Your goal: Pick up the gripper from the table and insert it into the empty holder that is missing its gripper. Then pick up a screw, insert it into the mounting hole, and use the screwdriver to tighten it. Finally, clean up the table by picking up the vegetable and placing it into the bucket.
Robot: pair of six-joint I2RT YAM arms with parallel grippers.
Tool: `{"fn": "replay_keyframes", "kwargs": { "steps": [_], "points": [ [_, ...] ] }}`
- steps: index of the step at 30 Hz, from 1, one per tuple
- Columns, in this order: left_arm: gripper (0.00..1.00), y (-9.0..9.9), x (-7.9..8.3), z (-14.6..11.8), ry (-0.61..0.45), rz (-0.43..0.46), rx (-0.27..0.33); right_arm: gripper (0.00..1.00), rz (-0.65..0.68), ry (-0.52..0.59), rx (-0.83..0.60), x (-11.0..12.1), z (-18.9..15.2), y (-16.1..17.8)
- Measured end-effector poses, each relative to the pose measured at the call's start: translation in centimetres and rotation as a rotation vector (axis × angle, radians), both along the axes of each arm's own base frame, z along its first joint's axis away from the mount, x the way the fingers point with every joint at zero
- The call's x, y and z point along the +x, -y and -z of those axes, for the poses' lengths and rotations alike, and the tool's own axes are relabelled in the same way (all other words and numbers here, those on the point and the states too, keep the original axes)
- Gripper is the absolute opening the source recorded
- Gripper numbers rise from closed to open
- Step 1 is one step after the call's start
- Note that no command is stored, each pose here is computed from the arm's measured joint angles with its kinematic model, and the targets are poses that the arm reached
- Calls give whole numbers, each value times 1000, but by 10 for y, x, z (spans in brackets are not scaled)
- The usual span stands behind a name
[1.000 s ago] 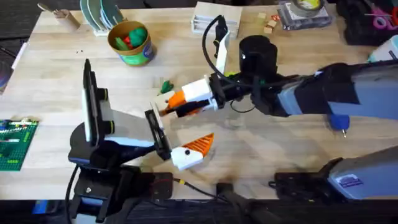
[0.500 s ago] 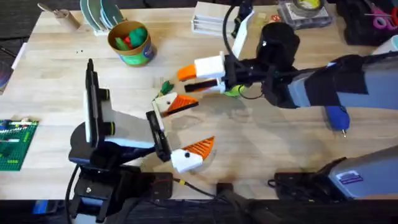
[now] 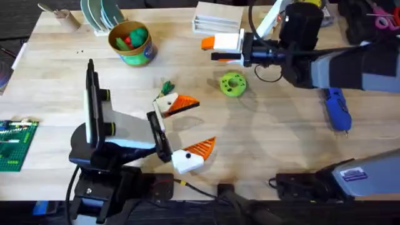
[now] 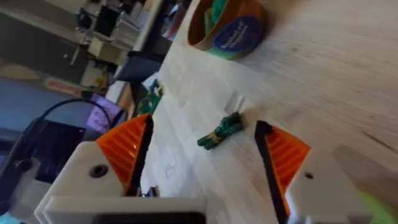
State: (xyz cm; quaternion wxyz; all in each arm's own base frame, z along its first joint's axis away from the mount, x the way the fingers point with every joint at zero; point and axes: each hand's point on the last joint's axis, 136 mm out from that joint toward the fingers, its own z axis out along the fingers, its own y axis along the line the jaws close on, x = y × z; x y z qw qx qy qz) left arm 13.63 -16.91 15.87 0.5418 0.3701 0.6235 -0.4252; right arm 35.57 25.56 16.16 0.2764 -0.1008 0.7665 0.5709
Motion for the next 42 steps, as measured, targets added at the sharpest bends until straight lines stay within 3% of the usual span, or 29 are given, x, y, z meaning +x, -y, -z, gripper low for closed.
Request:
{"fn": "replay_keyframes", "kwargs": {
  "steps": [6, 7, 14, 17, 35, 42],
  "points": [
    [993, 0, 0, 0, 0, 0, 0, 992, 55, 69, -177, 8, -10, 18],
    [993, 0, 0, 0, 0, 0, 0, 993, 67, 85, -321, -6, -16, 32],
    [993, 0, 0, 0, 0, 0, 0, 993, 91, 159, -661, -60, -27, 70],
    [992, 0, 0, 0, 0, 0, 0, 993, 36, 178, -771, -83, -18, 68],
    [994, 0, 0, 0, 0, 0, 0, 992, -23, 159, -1146, -74, 67, 58],
    [992, 0, 0, 0, 0, 0, 0, 817, -2, 170, -1182, -58, 84, 55]
  ]
}}
